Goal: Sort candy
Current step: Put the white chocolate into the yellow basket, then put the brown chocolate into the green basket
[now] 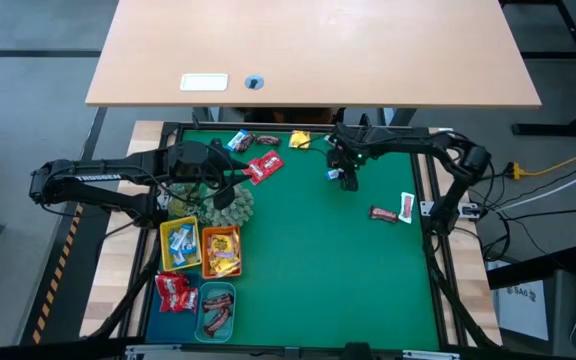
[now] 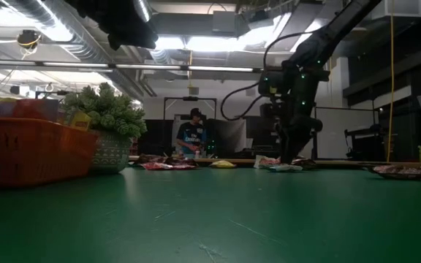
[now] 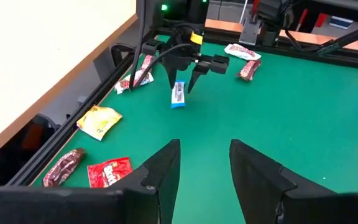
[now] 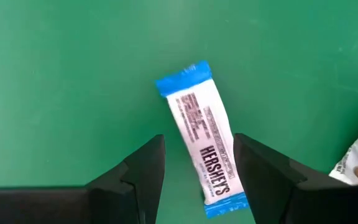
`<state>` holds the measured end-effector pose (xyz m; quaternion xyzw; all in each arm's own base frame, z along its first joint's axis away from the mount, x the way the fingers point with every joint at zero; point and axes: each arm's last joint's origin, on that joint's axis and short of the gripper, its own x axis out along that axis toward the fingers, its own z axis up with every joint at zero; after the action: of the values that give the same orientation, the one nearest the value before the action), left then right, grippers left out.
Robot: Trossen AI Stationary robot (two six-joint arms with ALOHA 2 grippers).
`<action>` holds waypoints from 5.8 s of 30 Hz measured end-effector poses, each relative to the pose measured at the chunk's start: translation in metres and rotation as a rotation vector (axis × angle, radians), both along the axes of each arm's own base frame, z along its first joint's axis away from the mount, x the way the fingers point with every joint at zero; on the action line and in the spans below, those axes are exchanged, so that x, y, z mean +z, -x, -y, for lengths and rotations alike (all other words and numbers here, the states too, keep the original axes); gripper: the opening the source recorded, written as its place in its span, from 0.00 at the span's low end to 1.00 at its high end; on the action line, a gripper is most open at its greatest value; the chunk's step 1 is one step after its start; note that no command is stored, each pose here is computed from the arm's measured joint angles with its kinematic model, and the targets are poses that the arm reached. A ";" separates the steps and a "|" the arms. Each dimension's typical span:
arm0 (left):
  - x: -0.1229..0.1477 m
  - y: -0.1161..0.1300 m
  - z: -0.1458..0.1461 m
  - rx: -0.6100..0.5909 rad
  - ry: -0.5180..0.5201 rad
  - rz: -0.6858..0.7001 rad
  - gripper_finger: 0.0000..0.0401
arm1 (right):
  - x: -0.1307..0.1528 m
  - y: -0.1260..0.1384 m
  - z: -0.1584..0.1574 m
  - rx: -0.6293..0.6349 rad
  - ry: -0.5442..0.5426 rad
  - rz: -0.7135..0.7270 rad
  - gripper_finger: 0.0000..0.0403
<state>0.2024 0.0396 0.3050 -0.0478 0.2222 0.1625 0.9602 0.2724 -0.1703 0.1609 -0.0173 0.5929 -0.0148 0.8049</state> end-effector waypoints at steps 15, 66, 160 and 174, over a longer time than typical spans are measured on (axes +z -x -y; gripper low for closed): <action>-0.007 -0.003 0.000 0.002 0.012 -0.056 0.33 | -0.023 -0.002 0.005 -0.019 0.026 -0.104 0.43; -0.025 -0.051 0.018 -0.544 -0.358 -0.051 0.33 | 0.061 -0.120 -0.097 0.328 -0.382 0.657 0.22; -0.051 0.073 0.066 0.000 0.634 -0.935 0.31 | 0.066 -0.124 -0.095 0.135 -0.496 0.670 0.64; -0.043 0.044 0.069 -0.189 0.502 -0.631 0.30 | 0.059 -0.122 -0.081 -0.133 -0.033 0.609 0.64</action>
<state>0.1580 -0.0296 0.2621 -0.2078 0.5419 0.0209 0.8141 0.3942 -0.0896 0.2203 0.0397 0.3246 -0.0625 0.9429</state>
